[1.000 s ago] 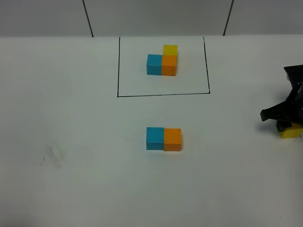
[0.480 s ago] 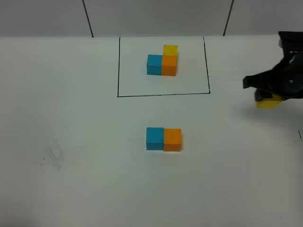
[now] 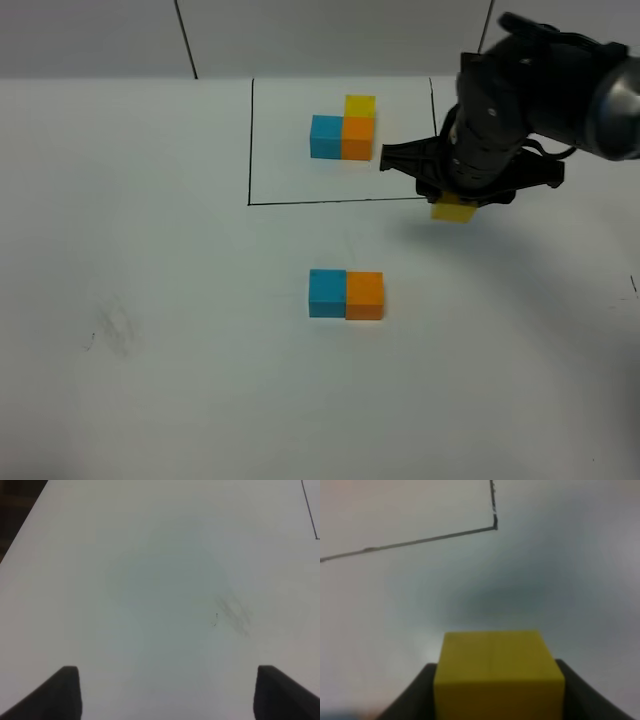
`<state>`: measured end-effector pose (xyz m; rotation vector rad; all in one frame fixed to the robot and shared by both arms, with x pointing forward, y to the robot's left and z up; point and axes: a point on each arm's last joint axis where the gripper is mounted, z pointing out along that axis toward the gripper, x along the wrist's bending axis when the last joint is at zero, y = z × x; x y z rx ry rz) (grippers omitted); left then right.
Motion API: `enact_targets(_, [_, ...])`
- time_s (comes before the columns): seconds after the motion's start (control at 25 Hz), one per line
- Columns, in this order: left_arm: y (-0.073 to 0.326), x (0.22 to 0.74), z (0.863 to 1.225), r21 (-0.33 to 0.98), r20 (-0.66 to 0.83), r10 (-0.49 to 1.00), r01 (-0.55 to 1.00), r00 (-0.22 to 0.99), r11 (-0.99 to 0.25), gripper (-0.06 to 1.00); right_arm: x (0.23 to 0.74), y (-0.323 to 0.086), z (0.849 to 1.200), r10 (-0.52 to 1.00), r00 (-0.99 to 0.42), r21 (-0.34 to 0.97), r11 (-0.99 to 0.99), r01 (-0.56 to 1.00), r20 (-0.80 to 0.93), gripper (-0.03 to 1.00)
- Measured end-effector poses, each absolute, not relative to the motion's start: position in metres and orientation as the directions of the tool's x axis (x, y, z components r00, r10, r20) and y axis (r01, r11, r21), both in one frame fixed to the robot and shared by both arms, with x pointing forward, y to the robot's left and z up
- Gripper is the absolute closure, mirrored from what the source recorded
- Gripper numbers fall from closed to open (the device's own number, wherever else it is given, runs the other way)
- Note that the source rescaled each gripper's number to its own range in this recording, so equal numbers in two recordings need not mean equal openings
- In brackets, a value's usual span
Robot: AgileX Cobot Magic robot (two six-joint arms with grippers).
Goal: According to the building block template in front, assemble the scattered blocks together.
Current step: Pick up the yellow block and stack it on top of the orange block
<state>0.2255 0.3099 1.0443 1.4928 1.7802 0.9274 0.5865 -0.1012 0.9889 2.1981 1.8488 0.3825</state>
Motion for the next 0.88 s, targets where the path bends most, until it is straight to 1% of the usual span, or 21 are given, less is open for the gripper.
enact_targets(0.12, [0.31, 0.226, 1.044, 0.832, -0.026, 0.987, 0.544, -0.16, 0.111, 0.35, 0.591, -0.082, 0.988, 0.987, 0.159, 0.314, -0.152, 0.937, 0.001, 0.74])
enact_targets(0.32, [0.31, 0.226, 1.044, 0.832, -0.026, 0.987, 0.544, -0.16, 0.111, 0.35, 0.59, -0.058, 0.972, 0.994, 0.102, 0.255, -0.108, 0.961, 0.036, 0.74])
enact_targets(0.44, [0.31, 0.226, 1.044, 0.832, -0.026, 0.987, 0.544, -0.16, 0.111, 0.35, 0.586, -0.046, 0.967, 0.997, 0.048, 0.261, -0.061, 0.964, 0.054, 0.74])
enact_targets(0.52, [0.31, 0.226, 1.044, 0.832, -0.026, 0.987, 0.544, -0.16, 0.111, 0.35, 0.583, -0.039, 0.966, 0.997, 0.037, 0.267, -0.055, 0.962, 0.071, 0.74])
enact_targets(0.68, [0.31, 0.226, 1.044, 0.832, -0.026, 0.987, 0.544, -0.16, 0.111, 0.35, 0.58, -0.033, 0.964, 0.996, 0.038, 0.267, -0.059, 0.962, 0.082, 0.74])
enact_targets(0.88, [0.31, 0.226, 1.044, 0.832, -0.026, 0.987, 0.544, -0.16, 0.111, 0.35, 0.579, -0.026, 0.951, 0.995, 0.055, 0.26, -0.075, 0.963, 0.081, 0.74])
